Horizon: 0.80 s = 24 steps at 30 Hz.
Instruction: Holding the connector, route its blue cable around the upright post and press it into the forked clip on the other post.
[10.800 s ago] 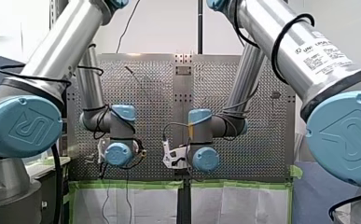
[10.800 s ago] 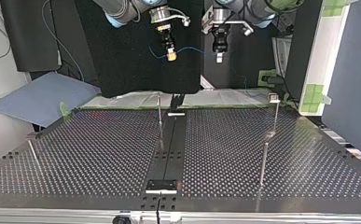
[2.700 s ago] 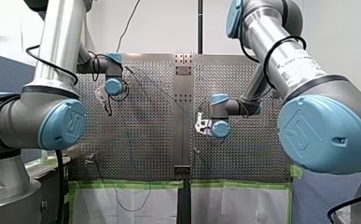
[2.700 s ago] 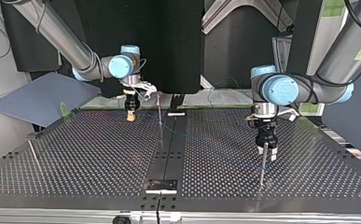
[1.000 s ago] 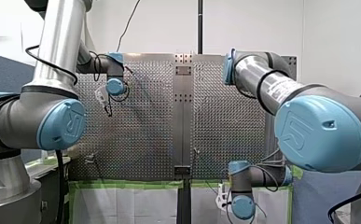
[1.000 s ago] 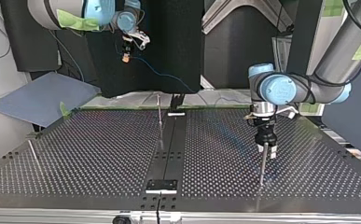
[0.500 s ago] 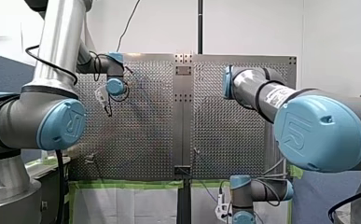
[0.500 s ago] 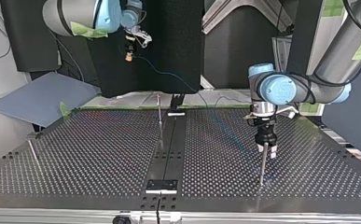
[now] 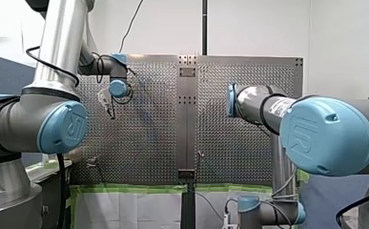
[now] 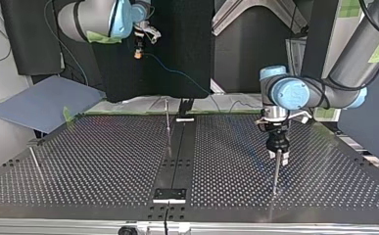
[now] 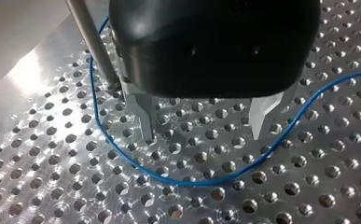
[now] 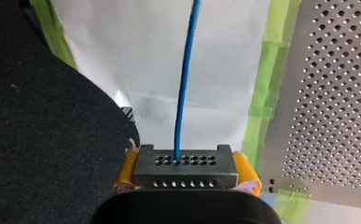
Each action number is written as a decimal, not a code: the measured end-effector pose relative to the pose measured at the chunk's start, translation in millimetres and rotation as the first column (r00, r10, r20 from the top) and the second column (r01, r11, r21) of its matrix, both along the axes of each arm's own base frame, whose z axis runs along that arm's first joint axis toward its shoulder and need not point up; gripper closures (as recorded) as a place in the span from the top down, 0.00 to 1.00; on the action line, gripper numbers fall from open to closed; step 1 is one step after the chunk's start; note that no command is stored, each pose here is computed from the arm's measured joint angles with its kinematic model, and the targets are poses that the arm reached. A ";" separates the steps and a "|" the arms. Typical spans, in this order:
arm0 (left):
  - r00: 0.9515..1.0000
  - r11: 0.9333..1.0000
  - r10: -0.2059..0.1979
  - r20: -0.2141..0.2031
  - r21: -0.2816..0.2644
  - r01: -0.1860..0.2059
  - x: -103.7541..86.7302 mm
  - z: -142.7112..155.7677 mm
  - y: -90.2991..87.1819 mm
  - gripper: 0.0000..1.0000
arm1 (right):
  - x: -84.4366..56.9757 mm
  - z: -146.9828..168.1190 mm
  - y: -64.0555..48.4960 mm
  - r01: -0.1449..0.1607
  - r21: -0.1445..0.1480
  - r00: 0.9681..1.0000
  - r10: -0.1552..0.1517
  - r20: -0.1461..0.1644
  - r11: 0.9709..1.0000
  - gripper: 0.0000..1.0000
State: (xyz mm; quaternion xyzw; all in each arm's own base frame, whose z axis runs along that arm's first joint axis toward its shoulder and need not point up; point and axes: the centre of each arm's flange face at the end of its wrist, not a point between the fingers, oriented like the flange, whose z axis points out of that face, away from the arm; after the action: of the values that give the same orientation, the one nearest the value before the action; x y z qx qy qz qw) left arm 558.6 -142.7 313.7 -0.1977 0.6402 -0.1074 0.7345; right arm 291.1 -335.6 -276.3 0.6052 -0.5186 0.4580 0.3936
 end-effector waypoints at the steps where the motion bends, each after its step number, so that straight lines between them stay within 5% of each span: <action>1: 1.000 1.000 -0.001 0.000 0.000 0.001 -0.2 -0.1 -0.7 1.00 | -2.0 -3.9 2.7 0.001 0.000 1.000 -0.001 -0.001 1.000 0.02; 7: 1.000 1.000 -0.005 -0.003 0.000 0.005 -0.9 -0.3 -2.7 1.00 | -9.2 -18.0 11.7 -0.001 -0.007 1.000 0.001 0.005 1.000 0.02; 13: 1.000 1.000 -0.009 -0.005 0.000 0.009 -1.6 -0.6 -4.9 1.00 | -1.9 -3.2 -2.4 -0.011 -0.043 1.000 0.012 0.027 0.999 0.02; 24: 1.000 1.000 -0.009 -0.005 0.000 0.009 -2.0 -0.6 -5.8 1.00 | 12.2 31.1 -27.3 -0.030 -0.045 0.999 0.032 0.034 0.999 0.02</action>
State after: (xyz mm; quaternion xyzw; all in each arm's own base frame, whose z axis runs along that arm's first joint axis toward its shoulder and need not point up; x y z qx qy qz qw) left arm 556.6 -148.5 313.1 -0.1950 0.6431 -0.1103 0.7323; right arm 303.3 -362.9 -245.2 0.5962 -0.5055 0.4859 0.3910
